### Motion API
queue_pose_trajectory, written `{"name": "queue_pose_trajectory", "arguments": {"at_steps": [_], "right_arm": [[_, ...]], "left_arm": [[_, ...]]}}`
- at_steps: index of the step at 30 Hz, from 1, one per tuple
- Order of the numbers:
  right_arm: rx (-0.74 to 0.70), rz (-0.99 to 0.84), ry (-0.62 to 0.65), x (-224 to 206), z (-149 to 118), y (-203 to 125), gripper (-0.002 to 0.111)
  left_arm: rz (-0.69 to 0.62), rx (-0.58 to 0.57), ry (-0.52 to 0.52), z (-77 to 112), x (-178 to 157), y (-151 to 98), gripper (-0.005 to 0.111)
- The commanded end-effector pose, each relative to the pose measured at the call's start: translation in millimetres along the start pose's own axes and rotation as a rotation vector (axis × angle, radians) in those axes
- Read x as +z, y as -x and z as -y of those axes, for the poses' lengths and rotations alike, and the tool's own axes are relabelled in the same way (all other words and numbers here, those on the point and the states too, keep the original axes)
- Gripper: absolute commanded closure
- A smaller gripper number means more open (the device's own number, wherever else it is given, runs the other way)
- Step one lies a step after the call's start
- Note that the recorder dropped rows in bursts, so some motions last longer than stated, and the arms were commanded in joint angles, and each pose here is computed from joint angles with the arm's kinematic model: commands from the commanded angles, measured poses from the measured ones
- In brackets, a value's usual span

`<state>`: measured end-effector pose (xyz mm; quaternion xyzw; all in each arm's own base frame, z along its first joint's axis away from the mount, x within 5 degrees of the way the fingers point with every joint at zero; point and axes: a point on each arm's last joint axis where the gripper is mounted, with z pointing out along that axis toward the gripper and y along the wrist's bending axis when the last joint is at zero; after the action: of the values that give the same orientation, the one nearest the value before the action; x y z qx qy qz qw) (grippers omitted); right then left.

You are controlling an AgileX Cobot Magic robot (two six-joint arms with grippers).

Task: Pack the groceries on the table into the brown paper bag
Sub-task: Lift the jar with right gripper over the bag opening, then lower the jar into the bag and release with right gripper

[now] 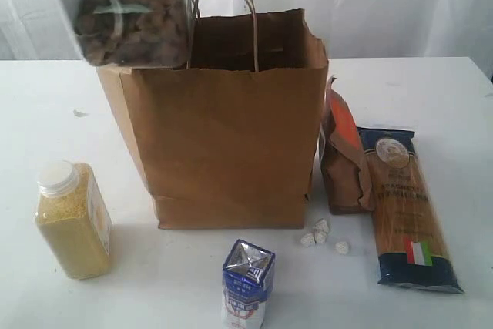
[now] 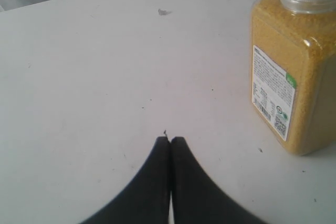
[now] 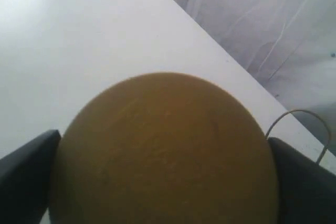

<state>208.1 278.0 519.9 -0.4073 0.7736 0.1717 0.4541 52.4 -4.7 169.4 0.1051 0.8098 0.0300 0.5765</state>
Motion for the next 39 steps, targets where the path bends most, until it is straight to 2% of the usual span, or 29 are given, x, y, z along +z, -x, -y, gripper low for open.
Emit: {"name": "queue_pose_trajectory", "arguments": {"at_steps": [1, 9, 15, 27, 35, 39], "right_arm": [[0.001, 0.113, -0.052, -5.4, 14.9, 10.2, 0.108], [0.013, 0.225, -0.09, -1.0, 28.0, 19.3, 0.108], [0.008, 0.258, -0.089, 9.8, 28.1, 22.3, 0.108], [-0.015, 0.085, -0.118, 55.2, 42.6, 3.2, 0.108], [-0.012, -0.033, -0.113, 57.2, 42.2, -7.9, 0.108], [0.021, -0.104, -0.189, 55.7, 50.8, -14.7, 0.108]], "left_arm": [[0.001, -0.011, 0.0, 0.3, 0.2, -1.1, 0.107], [0.001, -0.011, 0.0, 0.3, 0.2, -1.1, 0.107], [0.001, -0.011, 0.0, 0.3, 0.2, -1.1, 0.107], [0.001, -0.011, 0.0, 0.3, 0.2, -1.1, 0.107], [0.001, -0.011, 0.0, 0.3, 0.2, -1.1, 0.107], [0.001, -0.011, 0.0, 0.3, 0.2, -1.1, 0.107]]}}
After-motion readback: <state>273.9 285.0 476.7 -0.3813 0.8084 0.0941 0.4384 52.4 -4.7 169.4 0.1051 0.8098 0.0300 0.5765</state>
